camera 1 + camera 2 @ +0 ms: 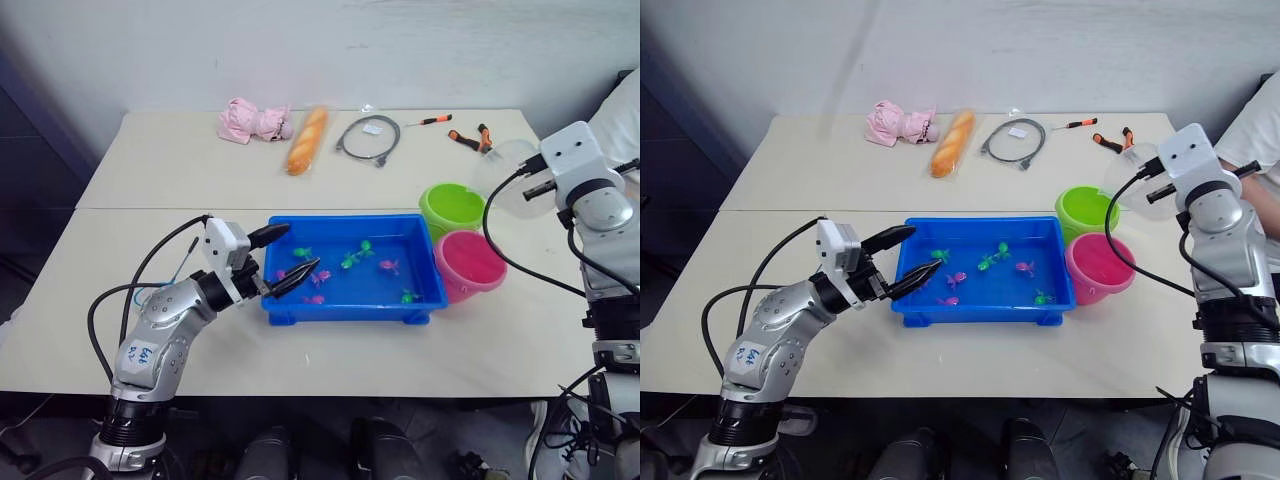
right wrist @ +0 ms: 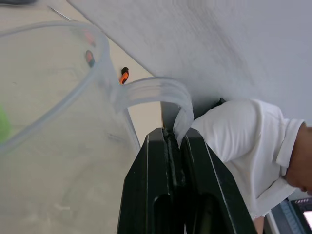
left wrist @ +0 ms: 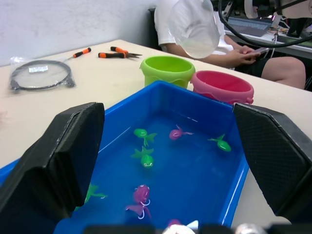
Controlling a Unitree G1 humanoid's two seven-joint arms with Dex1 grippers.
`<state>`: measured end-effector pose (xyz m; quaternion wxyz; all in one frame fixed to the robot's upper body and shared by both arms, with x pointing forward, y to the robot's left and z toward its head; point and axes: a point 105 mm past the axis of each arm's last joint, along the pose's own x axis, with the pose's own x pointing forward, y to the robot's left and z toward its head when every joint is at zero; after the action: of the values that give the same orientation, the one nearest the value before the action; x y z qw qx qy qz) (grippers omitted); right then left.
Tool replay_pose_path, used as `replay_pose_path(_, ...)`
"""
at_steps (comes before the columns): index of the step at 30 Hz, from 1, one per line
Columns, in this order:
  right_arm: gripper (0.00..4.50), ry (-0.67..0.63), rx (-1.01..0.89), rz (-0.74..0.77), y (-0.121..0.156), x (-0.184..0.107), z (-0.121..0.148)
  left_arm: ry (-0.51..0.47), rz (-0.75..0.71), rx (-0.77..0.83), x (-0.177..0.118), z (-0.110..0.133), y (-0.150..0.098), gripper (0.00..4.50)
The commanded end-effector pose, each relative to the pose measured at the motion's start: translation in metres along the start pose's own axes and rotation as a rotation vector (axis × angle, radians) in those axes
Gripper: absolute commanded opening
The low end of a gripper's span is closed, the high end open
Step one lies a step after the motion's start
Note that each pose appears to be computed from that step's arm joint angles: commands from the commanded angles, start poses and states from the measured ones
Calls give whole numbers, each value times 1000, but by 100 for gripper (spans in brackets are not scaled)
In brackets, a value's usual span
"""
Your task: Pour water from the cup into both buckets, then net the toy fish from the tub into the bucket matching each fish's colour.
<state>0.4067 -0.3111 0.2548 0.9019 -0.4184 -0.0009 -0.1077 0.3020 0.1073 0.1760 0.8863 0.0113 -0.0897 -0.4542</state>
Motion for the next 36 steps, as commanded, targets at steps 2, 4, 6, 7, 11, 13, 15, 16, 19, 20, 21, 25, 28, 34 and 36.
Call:
replay_pose_path(2,3,-116,-162,-96,-21,1,28,-24,-7,33,0,9,-4,450)
replay_pose_path(4,3,-132,-200,-98,-19,2,32,-23,-7,34,0,8,-4,450)
replay_pose_path(6,3,-150,-251,-102,-17,2,35,-24,-7,33,0,8,-4,450)
replay_pose_path(7,3,-158,-274,-109,-17,2,36,-24,-7,33,1,8,-4,450)
replay_pose_path(11,3,-187,-364,-145,-18,1,40,-27,-8,31,1,8,-5,450)
replay_pose_path(13,3,-198,-405,-167,-19,1,42,-28,-11,30,2,8,-6,450)
replay_pose_path(15,3,-210,-437,-184,-19,1,43,-29,-14,29,2,8,-6,450)
replay_pose_path(16,3,-216,-448,-194,-19,1,44,-31,-15,28,3,8,-6,450)
replay_pose_path(19,3,-230,-479,-211,-18,1,46,-34,-21,27,3,9,-7,450)
replay_pose_path(20,3,-236,-494,-212,-17,1,47,-35,-22,27,4,9,-7,450)
replay_pose_path(21,3,-243,-509,-217,-16,1,48,-37,-25,27,4,9,-7,450)
replay_pose_path(25,3,-259,-551,-233,-15,2,50,-42,-30,27,4,10,-9,450)
replay_pose_path(28,3,-282,-589,-252,-15,0,53,-44,-33,27,4,11,-10,450)
replay_pose_path(34,3,-309,-620,-270,-14,-2,54,-49,-33,27,4,11,-10,450)
replay_pose_path(36,3,-321,-634,-278,-13,-3,55,-51,-34,27,4,11,-11,450)
